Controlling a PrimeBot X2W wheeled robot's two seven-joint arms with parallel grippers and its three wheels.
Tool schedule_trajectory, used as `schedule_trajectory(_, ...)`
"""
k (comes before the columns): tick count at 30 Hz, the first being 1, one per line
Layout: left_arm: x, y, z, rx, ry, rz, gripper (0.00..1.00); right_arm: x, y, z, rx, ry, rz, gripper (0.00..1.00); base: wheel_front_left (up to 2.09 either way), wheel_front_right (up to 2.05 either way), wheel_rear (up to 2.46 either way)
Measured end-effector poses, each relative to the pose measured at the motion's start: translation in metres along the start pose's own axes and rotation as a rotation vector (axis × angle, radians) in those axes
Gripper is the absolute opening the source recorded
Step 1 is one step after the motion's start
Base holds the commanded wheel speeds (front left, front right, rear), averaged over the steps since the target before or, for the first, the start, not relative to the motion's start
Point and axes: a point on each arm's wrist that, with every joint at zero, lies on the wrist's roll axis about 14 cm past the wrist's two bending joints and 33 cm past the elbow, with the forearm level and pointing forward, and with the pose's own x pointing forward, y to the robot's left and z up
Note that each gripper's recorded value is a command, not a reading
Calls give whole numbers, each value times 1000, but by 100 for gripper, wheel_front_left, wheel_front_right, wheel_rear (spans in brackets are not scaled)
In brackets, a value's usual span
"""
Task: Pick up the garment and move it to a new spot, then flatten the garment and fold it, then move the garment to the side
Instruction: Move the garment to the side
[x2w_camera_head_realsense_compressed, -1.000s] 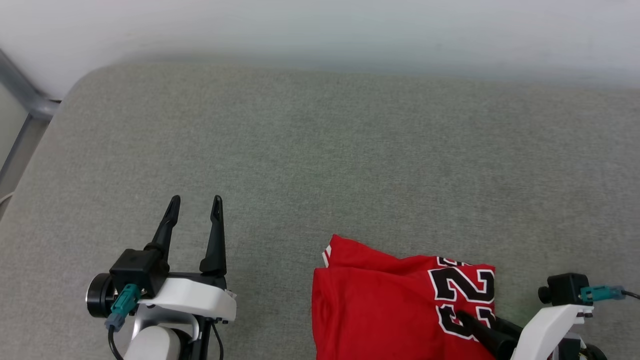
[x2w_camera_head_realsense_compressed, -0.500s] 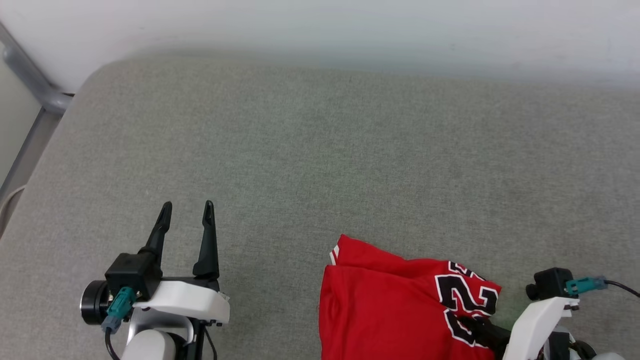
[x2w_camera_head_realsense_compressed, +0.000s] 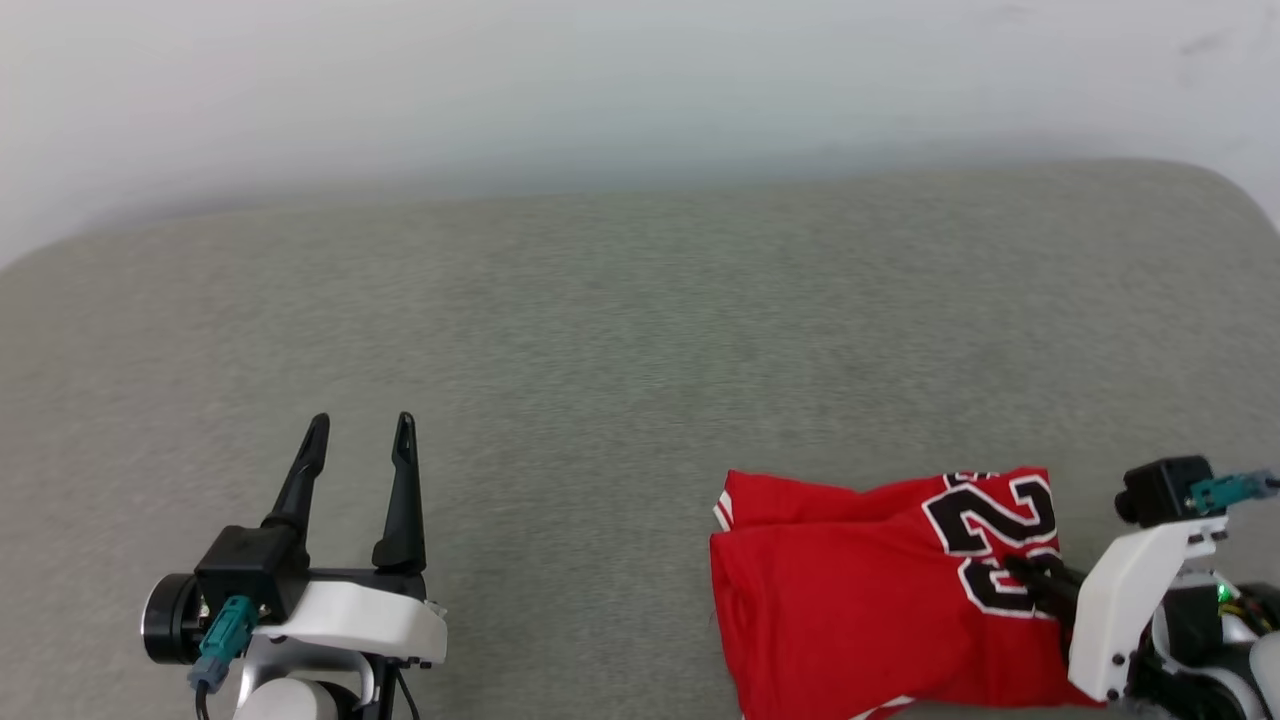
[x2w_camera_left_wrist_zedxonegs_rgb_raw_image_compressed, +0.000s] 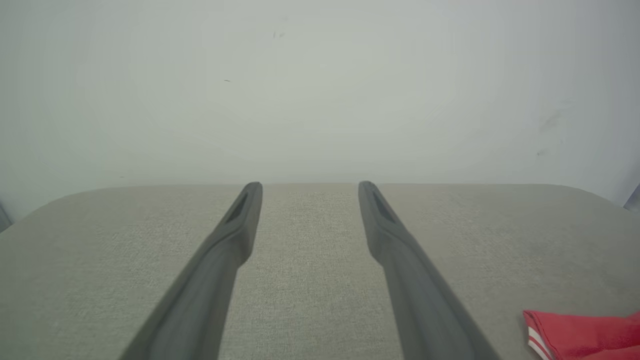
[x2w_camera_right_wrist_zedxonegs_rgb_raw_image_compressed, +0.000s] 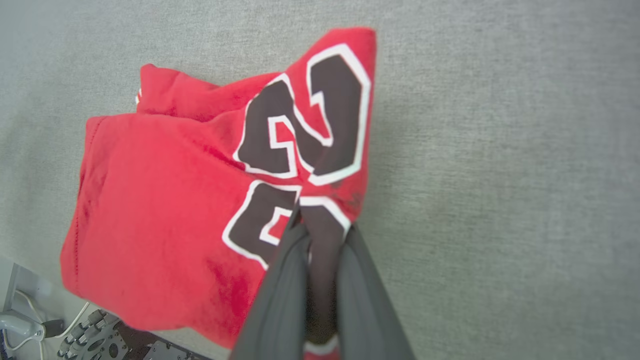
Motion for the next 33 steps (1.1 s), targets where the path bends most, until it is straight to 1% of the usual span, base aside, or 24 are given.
schedule_trajectory(4, 17, -33, -3, -20, -7, -99, 100, -21, -29, 10, -6, -41, -93, 0, 0, 0, 0)
schedule_trajectory(9, 41, -77, -8, -32, -22, -229, 100, -41, -62, 19, 20, -90, -195, 0, 0, 0, 0)
schedule_trajectory(14, 65, -106, -27, -54, -3, -324, 100, -42, -92, 34, 8, -111, -284, 0, 0, 0, 0)
schedule_trajectory(17, 79, -123, -38, -60, 8, -382, 100, -46, -119, 39, -8, -106, -364, 0, 0, 0, 0)
schedule_trajectory(25, 110, -157, -66, -79, 22, -508, 100, -68, -197, 74, -82, -128, -605, 0, 0, 0, 0)
schedule_trajectory(29, 127, -162, -76, -83, 8, -535, 100, -72, -227, 98, -108, -160, -695, 0, 0, 0, 0)
schedule_trajectory(33, 141, -164, -83, -77, -16, -558, 100, -76, -257, 111, -127, -159, -787, 0, 0, 0, 0)
